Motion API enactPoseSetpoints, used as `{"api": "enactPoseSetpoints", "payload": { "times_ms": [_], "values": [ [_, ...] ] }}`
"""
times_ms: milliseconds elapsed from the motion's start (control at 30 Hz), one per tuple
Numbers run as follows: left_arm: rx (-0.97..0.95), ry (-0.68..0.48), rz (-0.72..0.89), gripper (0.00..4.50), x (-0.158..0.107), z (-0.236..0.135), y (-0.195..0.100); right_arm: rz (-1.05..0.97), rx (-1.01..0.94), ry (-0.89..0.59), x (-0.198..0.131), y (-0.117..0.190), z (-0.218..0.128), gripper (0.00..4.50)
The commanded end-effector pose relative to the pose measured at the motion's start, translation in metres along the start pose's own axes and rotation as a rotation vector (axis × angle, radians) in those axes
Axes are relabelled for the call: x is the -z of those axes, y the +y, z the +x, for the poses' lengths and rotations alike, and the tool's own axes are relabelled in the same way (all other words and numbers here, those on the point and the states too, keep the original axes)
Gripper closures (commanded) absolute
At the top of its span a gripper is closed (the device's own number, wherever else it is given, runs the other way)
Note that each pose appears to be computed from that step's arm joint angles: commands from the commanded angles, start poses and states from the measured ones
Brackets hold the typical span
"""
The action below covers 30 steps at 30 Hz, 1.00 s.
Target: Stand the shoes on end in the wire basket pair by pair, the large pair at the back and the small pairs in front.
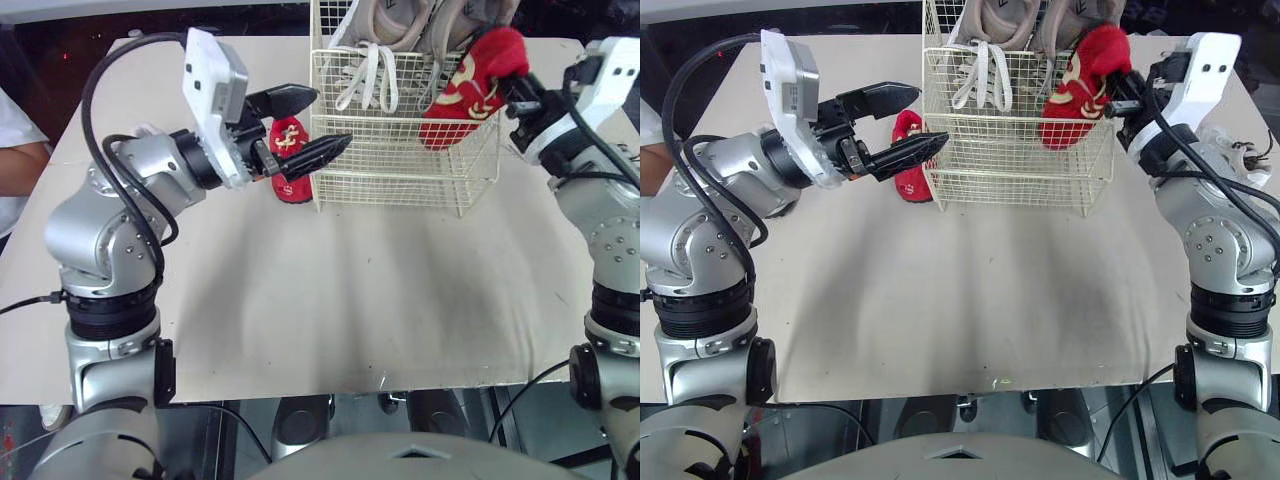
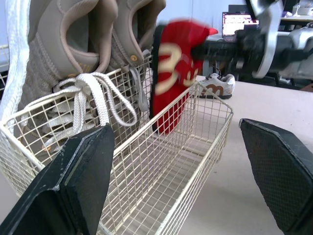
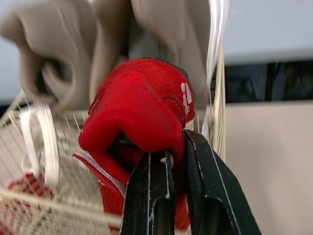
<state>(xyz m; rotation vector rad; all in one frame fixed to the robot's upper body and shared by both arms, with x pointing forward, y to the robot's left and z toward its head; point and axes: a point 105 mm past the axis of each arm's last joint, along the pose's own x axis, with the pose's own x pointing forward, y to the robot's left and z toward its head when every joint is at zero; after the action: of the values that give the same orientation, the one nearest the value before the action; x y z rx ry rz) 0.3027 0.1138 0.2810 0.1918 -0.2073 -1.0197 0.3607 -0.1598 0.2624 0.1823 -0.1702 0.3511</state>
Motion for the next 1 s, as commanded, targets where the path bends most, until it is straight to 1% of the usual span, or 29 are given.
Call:
{"api": "enactPoseSetpoints", "payload": {
  "times_ms": [33, 167, 233, 267, 367, 400, 433, 467, 500, 533, 833, 1000],
  "values": [
    [0.003, -0.03, 0.056, 0.08, -0.016, -0.001, -0.004, -0.004, -0.011, 0.015, -0.004, 0.008, 0.001, 4.5],
    [0.01, -0.03, 0.054, 0.08, -0.016, 0.0, -0.006, -0.005, 0.032, 0.044, 0.001, 0.003, 0.001, 4.5],
    [0.017, -0.029, 0.052, 0.0, -0.015, 0.0, -0.007, -0.004, 0.052, 0.046, 0.002, 0.0, 0.001, 3.82],
    [0.018, -0.028, 0.051, 0.0, -0.015, 0.001, -0.007, -0.008, 0.062, 0.046, 0.002, -0.001, 0.001, 3.57],
    [0.021, -0.023, 0.05, 0.0, -0.014, 0.001, -0.008, -0.01, 0.074, 0.044, 0.0, -0.002, 0.001, 2.23],
    [0.023, -0.022, 0.049, 0.0, -0.014, 0.001, -0.008, -0.013, 0.077, 0.041, 0.0, -0.002, 0.001, 1.88],
    [0.025, -0.021, 0.048, 0.0, -0.014, 0.001, -0.008, -0.018, 0.079, 0.038, -0.001, -0.002, 0.0, 1.3],
    [0.027, -0.019, 0.047, 0.0, -0.014, 0.001, -0.008, -0.025, 0.083, 0.034, -0.002, -0.003, 0.0, 0.86],
    [0.028, -0.018, 0.047, 0.0, -0.013, 0.002, -0.007, -0.032, 0.086, 0.029, -0.004, -0.003, -0.001, 0.28],
    [0.028, -0.017, 0.047, 0.0, -0.013, 0.002, -0.007, -0.037, 0.087, 0.026, -0.004, -0.004, -0.002, 0.03],
    [0.003, 0.006, 0.051, 0.0, -0.008, -0.004, 0.003, -0.124, 0.07, -0.009, -0.021, -0.007, -0.018, 0.03],
    [-0.034, 0.032, 0.047, 0.0, -0.001, -0.013, 0.016, -0.143, -0.035, -0.014, -0.026, 0.007, -0.03, 0.03]
  ]
}}
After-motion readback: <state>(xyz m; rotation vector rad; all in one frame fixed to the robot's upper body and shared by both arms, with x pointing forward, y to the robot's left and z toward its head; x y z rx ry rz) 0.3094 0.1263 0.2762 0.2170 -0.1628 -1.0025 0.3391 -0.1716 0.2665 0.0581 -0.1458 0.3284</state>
